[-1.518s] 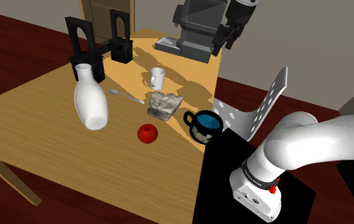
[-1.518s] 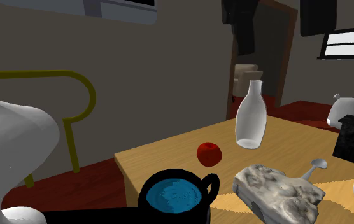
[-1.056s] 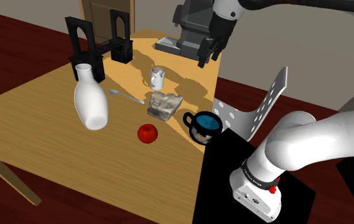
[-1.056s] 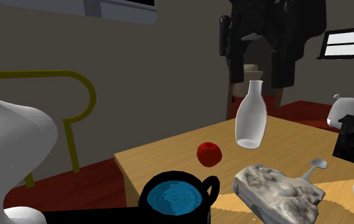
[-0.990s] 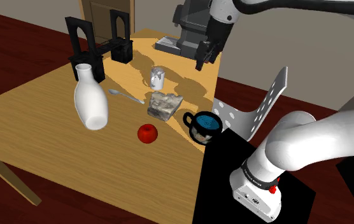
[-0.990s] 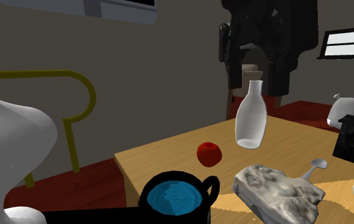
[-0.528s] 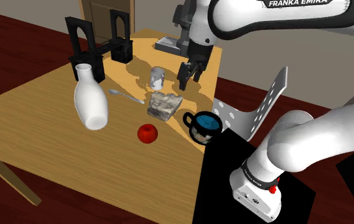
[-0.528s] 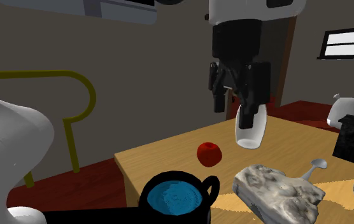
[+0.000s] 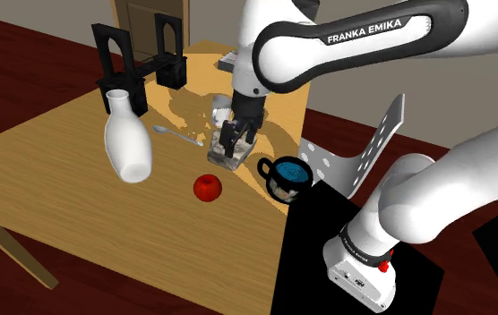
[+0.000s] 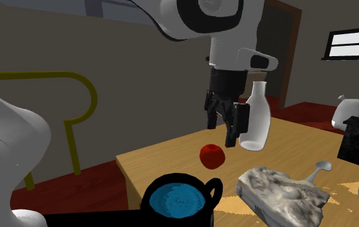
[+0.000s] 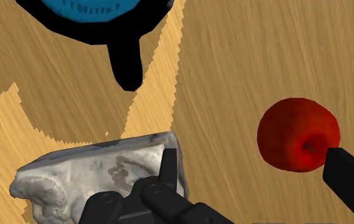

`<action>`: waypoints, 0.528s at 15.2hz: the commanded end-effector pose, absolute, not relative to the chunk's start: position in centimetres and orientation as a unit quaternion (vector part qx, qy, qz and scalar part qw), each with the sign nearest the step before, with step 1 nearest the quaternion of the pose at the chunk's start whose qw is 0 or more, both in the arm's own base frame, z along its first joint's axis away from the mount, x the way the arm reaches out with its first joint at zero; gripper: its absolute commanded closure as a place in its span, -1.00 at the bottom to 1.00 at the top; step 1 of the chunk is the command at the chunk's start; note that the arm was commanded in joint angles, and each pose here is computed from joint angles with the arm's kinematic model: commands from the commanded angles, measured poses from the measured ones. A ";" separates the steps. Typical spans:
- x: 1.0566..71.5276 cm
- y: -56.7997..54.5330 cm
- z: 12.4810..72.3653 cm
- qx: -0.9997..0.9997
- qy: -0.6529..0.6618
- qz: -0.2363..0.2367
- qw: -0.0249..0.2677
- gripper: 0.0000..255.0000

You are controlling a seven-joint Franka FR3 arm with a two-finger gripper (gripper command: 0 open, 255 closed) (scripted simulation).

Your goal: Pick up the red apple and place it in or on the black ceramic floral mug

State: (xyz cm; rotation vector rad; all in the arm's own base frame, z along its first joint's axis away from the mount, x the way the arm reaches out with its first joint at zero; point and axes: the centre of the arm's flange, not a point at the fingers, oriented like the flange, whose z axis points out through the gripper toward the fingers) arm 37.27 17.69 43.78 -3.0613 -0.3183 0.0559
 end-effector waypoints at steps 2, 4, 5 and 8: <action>37.5 20.6 41.5 -0.992 -0.111 0.032 0.044 -1.00; 37.6 22.5 39.9 -0.991 -0.117 0.041 0.052 -1.00; 37.6 23.5 39.1 -0.990 -0.119 0.046 0.056 -1.00; 37.5 24.7 37.7 -0.989 -0.123 0.051 0.060 -1.00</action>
